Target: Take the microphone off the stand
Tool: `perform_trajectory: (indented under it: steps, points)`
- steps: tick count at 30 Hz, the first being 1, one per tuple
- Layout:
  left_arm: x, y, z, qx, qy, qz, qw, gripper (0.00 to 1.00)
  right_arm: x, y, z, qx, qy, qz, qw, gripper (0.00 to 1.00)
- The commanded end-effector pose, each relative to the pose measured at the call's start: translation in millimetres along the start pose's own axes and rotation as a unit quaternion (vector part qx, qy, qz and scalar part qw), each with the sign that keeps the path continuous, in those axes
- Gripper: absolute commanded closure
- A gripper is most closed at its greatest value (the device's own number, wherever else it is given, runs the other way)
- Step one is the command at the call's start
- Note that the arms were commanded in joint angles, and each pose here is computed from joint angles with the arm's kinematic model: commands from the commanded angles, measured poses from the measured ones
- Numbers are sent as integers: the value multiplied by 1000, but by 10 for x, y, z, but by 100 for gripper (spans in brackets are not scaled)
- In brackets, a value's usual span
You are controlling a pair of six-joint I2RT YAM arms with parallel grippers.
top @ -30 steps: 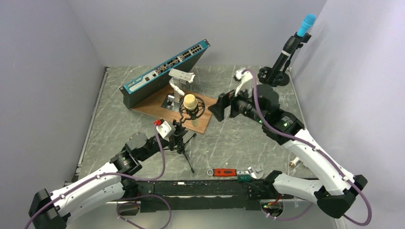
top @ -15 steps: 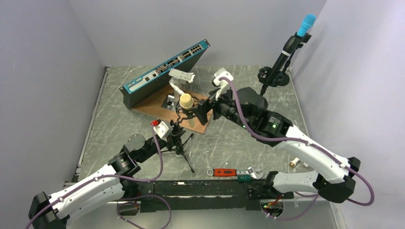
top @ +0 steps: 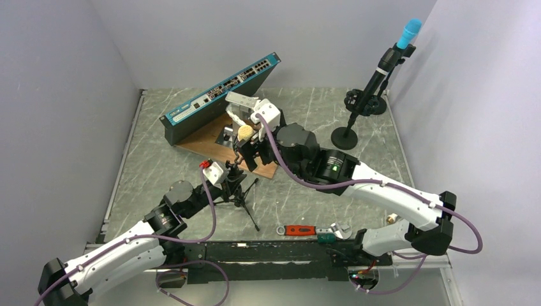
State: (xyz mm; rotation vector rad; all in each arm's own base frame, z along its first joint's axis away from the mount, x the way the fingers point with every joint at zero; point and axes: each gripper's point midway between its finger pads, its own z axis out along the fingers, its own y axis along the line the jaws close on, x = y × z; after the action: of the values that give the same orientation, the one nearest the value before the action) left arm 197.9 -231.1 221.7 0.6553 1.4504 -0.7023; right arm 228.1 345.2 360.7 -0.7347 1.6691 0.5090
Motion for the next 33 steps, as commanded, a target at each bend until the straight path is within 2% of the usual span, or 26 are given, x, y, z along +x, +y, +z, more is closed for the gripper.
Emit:
perform_trajectory:
  steps: [1, 8, 12, 17, 20, 27, 30, 33]
  points:
    - [89, -36, 4, 6, 12, -19, 1000, 100, -237, -78, 39, 38, -33, 4, 999, 9]
    - [93, -42, -9, 7, 16, -20, 1000, 100, -162, -24, 174, 38, -22, 1, 999, 20]
    - [103, -37, -18, 5, 16, -21, 1000, 100, -134, 12, 229, 34, -20, 4, 999, 35]
    - [128, -46, -17, 7, 19, -25, 999, 100, -137, 69, 279, 22, -17, 2, 1000, 40]
    - [131, -37, -20, 4, 18, -27, 999, 100, -178, 98, 288, 16, -19, 1, 1000, 47]
    - [148, -28, -30, 2, 21, -27, 999, 100, -413, 148, 239, -1, -43, 6, 999, 70]
    - [172, -29, -32, 1, 23, -28, 999, 100, -628, 166, 180, -7, -67, 15, 998, 75]
    - [187, -31, -31, 1, 24, -31, 999, 100, -941, 164, 84, -16, -107, 16, 994, 75]
